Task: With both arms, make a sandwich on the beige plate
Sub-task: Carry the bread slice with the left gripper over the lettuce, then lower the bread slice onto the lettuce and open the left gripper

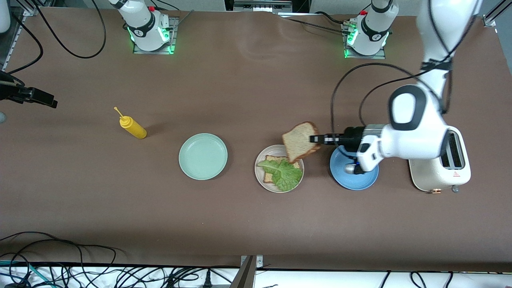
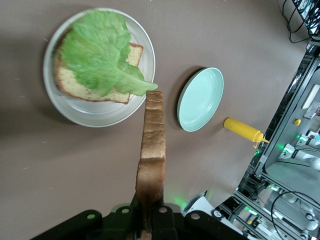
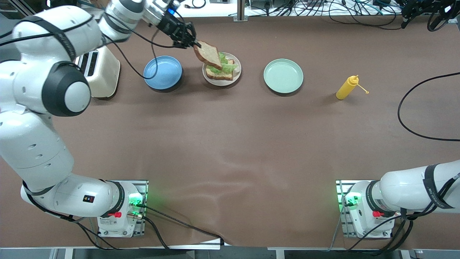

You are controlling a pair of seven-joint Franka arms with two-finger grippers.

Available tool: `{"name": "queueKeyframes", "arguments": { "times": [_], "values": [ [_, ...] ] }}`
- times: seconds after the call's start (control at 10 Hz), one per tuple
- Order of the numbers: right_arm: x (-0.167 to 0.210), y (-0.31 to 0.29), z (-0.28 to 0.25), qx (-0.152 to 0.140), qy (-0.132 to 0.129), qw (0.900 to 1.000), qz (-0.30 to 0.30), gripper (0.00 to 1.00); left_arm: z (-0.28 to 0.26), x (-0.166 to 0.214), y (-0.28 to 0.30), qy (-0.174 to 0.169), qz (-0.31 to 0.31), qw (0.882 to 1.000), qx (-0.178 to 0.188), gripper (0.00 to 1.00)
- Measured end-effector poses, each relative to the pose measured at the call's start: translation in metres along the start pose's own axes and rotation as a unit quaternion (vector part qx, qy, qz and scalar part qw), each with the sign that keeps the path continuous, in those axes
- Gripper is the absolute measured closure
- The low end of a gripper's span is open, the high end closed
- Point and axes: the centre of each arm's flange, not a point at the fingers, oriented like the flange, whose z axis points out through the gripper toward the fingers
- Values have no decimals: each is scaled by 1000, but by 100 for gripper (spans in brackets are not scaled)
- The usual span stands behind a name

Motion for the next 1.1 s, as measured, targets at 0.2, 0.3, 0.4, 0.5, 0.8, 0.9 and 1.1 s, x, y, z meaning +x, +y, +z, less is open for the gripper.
{"name": "queueKeyframes", "arguments": {
  "times": [0.2, 0.3, 0.4, 0.5, 0.8, 0.9, 1.1],
  "values": [
    [-2, -1, 1, -4, -1, 1000, 2, 0, 52, 14, -5, 12, -9, 1000, -1, 91],
    [-2, 1, 5, -5, -5, 1000, 2, 0, 77, 17, -1, 16, -5, 1000, 6, 91],
    [-1, 0, 8, -5, -8, 1000, -1, 0, 95, 18, 3, 22, 1, 1000, 12, 91],
    [-1, -1, 9, -5, -8, 1000, -4, 0, 101, 20, 6, 27, 4, 1000, 13, 91],
    [0, -4, 9, -6, -8, 1000, -7, 0, 94, 28, 9, 36, 8, 999, 10, 91],
    [0, -4, 10, -6, -8, 1000, -6, 0, 98, 32, 4, 34, 5, 999, 12, 91],
    [0, -3, 11, -6, -10, 1000, -5, 0, 110, 39, -9, 28, -5, 999, 16, 91]
  ]
}}
